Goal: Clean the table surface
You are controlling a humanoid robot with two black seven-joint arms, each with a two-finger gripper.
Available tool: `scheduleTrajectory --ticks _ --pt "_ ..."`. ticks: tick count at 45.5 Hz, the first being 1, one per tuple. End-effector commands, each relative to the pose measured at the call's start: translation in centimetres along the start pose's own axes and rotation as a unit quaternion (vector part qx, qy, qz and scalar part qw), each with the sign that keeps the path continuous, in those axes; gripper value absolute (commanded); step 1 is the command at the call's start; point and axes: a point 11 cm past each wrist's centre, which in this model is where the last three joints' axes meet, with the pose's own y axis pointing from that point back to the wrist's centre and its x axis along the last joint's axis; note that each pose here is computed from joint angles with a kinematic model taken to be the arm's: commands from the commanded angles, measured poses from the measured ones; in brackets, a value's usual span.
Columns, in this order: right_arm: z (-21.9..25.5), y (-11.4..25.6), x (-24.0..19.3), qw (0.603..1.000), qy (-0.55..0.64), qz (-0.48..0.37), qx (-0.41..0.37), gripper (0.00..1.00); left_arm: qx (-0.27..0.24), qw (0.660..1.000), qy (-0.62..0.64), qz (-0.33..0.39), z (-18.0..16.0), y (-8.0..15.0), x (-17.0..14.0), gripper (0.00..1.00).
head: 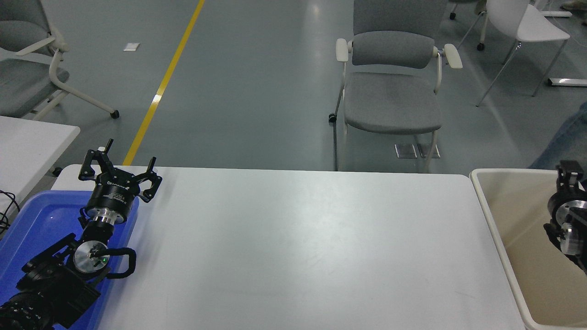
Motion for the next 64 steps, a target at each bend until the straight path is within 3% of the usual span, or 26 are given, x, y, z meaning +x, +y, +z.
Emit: scheduleTrajectory --ticks 1,18,40,49,56,64 --pt "-3.1 0.6 -2.6 0.996 -0.037 -0.061 0.045 1.0 0.0 1.0 0.0 -0.001 0.0 0.0 0.0 1.0" --pt "-7.4 4.7 -11.7 0.971 -0.074 -0.207 0.099 1.0 0.0 1.0 0.0 -0.001 0.0 0.0 0.0 1.0" --pt "-6.5 8.9 -22.4 0.938 -0.162 -0.288 0.102 1.0 0.0 1.0 0.0 -0.001 0.0 0.0 0.0 1.0" --pt "-5.9 9.5 -23.6 0.935 -0.17 -0.297 0.098 1.0 0.0 1.0 0.0 -0.001 0.0 0.0 0.0 1.0" --pt "-2.5 11.0 -24.6 0.93 -0.186 -0.309 0.073 1.0 0.0 1.0 0.0 -0.001 0.0 0.0 0.0 1.0" --pt "-1.0 13.2 -25.2 0.902 -0.246 -0.339 0.108 1.0 0.0 1.0 0.0 -0.001 0.0 0.0 0.0 1.0"
